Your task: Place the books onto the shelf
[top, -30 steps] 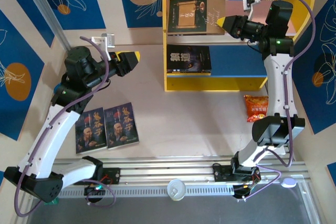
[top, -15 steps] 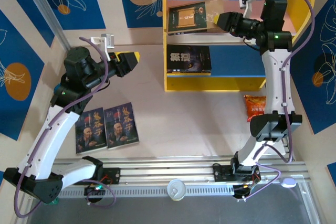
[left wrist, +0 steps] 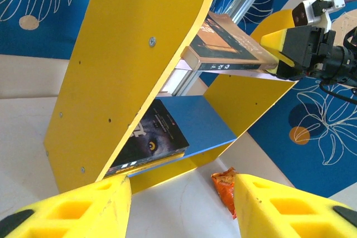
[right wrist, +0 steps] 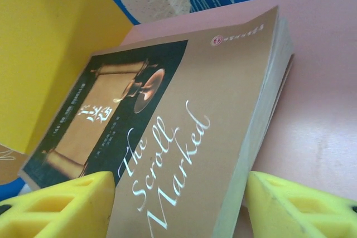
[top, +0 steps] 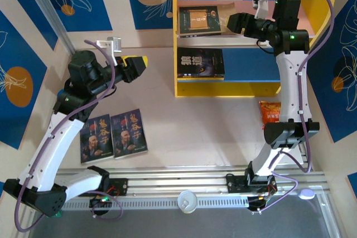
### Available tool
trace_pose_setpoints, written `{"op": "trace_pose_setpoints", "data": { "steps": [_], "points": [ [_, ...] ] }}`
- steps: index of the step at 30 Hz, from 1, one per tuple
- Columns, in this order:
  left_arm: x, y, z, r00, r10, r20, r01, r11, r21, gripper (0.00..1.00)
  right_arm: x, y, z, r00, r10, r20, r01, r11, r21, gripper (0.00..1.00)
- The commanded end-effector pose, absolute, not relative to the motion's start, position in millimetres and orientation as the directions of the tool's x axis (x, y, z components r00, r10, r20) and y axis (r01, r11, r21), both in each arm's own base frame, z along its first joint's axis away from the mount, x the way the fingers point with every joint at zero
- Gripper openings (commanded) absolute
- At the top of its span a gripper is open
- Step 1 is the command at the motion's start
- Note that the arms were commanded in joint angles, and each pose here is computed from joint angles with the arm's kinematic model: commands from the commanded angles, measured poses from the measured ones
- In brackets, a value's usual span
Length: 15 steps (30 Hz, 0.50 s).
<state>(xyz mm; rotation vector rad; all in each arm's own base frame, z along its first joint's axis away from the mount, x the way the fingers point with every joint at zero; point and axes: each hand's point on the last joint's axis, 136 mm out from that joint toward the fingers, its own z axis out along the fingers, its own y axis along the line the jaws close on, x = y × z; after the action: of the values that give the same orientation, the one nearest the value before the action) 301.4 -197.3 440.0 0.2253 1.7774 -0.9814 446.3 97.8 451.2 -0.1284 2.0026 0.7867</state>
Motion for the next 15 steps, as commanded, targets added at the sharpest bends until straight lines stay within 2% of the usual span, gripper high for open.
{"op": "trace_pose_setpoints", "data": {
  "steps": [1, 15],
  "points": [
    [297.1, -195.2, 444.5, -0.411, -0.284, -0.866, 0.578, 0.654, -0.488, 0.51, 443.6, 89.3, 443.8, -0.557, 0.195, -0.807, -0.35, 0.826, 0.441, 0.64],
    [295.7, -195.2, 444.5, -0.41, -0.282, -0.867, 0.58, 0.653, -0.487, 0.51, 434.6, 112.5, 448.1, -0.576, 0.16, -0.802, -0.426, 0.778, 0.462, 0.63]
  ]
}}
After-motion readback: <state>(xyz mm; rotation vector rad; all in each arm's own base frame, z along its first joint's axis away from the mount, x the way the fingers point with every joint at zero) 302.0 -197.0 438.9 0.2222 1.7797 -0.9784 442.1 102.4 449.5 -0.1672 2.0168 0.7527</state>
